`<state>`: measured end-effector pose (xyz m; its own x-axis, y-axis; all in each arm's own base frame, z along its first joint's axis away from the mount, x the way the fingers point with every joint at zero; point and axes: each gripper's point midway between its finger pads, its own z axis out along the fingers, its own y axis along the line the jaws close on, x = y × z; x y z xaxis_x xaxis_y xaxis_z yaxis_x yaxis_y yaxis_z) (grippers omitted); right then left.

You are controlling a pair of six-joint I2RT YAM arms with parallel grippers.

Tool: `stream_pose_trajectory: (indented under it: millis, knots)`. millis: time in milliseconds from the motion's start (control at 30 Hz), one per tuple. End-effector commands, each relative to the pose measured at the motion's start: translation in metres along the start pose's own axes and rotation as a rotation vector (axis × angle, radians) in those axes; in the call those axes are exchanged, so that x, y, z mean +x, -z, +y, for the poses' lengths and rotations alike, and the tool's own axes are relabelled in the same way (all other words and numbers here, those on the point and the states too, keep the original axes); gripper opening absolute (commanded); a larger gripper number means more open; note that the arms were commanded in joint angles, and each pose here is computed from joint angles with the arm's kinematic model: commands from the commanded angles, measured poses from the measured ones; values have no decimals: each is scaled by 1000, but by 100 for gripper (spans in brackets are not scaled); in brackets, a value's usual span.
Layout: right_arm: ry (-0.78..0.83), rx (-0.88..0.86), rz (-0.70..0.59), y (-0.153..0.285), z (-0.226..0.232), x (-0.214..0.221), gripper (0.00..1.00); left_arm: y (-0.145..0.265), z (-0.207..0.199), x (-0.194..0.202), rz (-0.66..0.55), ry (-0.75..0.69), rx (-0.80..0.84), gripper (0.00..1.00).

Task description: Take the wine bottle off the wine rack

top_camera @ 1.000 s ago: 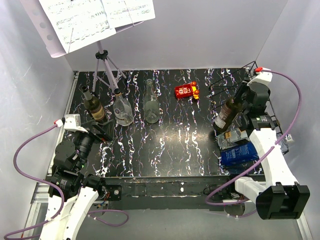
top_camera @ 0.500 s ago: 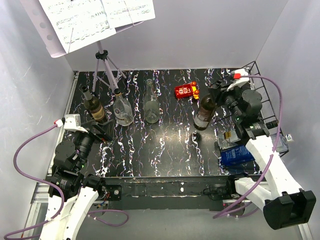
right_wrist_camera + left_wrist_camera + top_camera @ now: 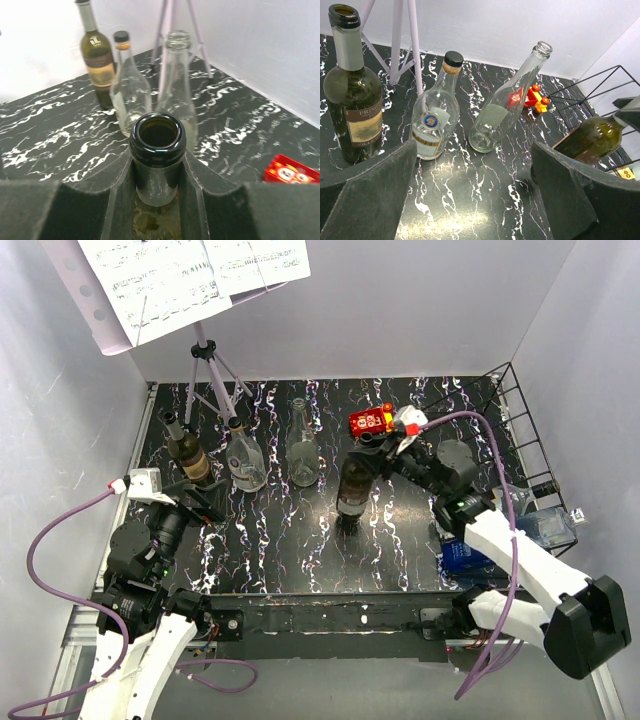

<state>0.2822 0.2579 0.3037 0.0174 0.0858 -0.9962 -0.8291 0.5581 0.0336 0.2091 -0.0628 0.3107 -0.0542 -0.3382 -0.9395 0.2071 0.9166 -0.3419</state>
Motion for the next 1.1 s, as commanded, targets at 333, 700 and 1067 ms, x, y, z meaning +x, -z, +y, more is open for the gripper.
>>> stream_pose_trajectory:
  millis: [333, 700, 1067]
  knots:
    - [115, -313, -286, -81, 101, -80, 1, 5, 11, -7, -25, -7, -66, 98]
    - [76, -460, -311, -160, 174, -79, 1, 44, -13, -105, -197, 110, -66, 98]
    - [28, -534, -315, -228, 234, -65, 1, 90, -22, -164, -326, 124, -61, 98]
